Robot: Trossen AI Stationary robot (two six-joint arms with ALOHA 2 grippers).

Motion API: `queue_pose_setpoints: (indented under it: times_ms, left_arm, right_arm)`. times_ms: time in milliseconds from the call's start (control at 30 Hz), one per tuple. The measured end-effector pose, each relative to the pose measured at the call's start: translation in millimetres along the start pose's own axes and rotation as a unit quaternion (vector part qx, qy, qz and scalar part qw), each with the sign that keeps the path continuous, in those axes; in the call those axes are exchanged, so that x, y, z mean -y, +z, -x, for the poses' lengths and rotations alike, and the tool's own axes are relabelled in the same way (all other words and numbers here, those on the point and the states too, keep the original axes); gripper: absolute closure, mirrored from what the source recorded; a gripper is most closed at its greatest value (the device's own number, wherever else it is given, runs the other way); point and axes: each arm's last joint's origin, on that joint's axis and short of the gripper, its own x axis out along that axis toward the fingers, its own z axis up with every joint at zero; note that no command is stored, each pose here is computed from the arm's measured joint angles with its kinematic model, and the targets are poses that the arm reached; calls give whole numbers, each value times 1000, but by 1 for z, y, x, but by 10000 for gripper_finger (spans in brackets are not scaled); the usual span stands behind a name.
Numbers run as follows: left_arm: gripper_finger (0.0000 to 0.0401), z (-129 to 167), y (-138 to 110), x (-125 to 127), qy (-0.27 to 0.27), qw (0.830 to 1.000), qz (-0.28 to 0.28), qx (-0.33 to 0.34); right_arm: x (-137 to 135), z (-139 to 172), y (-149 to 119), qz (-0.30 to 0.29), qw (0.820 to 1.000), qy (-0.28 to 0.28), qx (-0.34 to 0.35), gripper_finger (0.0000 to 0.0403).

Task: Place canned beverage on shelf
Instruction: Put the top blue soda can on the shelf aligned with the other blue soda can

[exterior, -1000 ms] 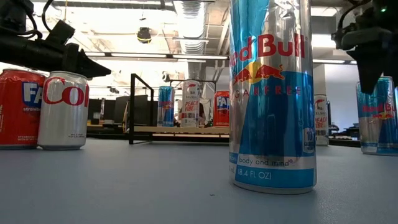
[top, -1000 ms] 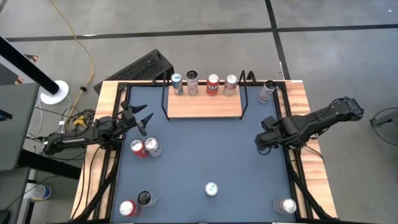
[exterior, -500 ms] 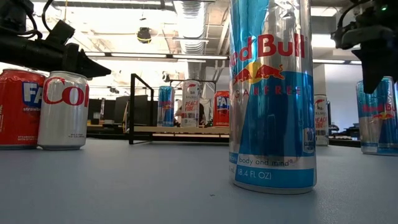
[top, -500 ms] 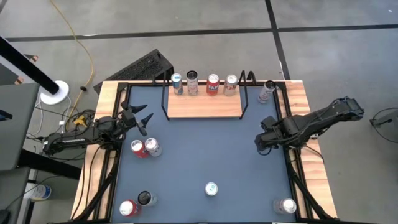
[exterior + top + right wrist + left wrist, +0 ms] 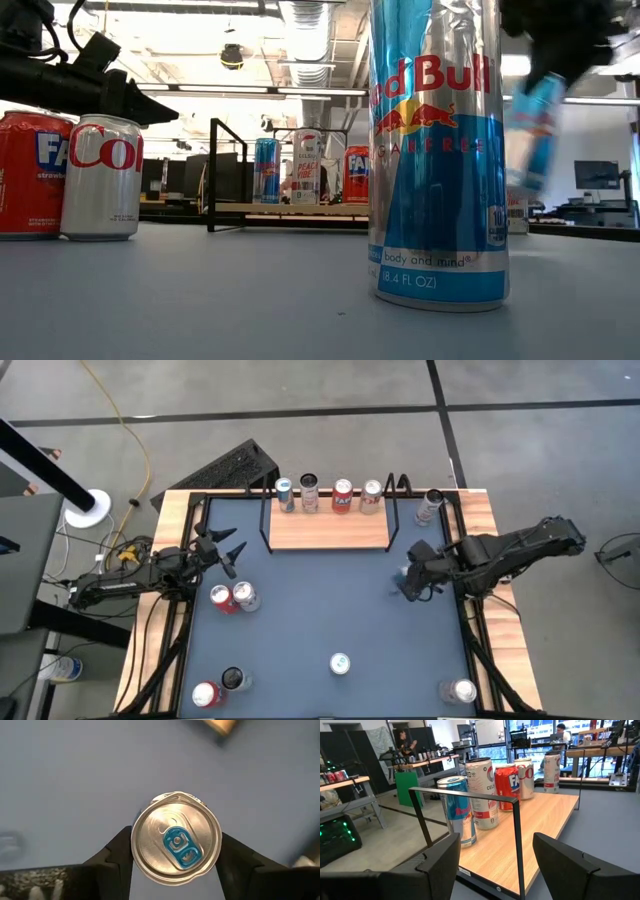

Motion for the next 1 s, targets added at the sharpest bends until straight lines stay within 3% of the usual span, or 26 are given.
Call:
queue_pose_setpoints:
  times_ms: [167, 400, 767, 1000]
  left_arm:
    - [161, 0, 0, 0, 0, 1000, 0, 0]
    - [161, 0, 0, 0, 0, 1000, 0, 0]
    - [161, 0, 0, 0, 0, 1000, 0, 0]
    - [161, 0, 0, 0, 0, 1000, 0, 0]
  right_arm:
    - [-16, 3, 33, 48, 995, 57, 67, 201]
    - [-37, -7, 95, 116, 982, 59, 140, 201]
    - [-52, -40, 207, 220, 959, 109, 140, 202]
    - [-53, -48, 244, 251, 955, 112, 115, 202]
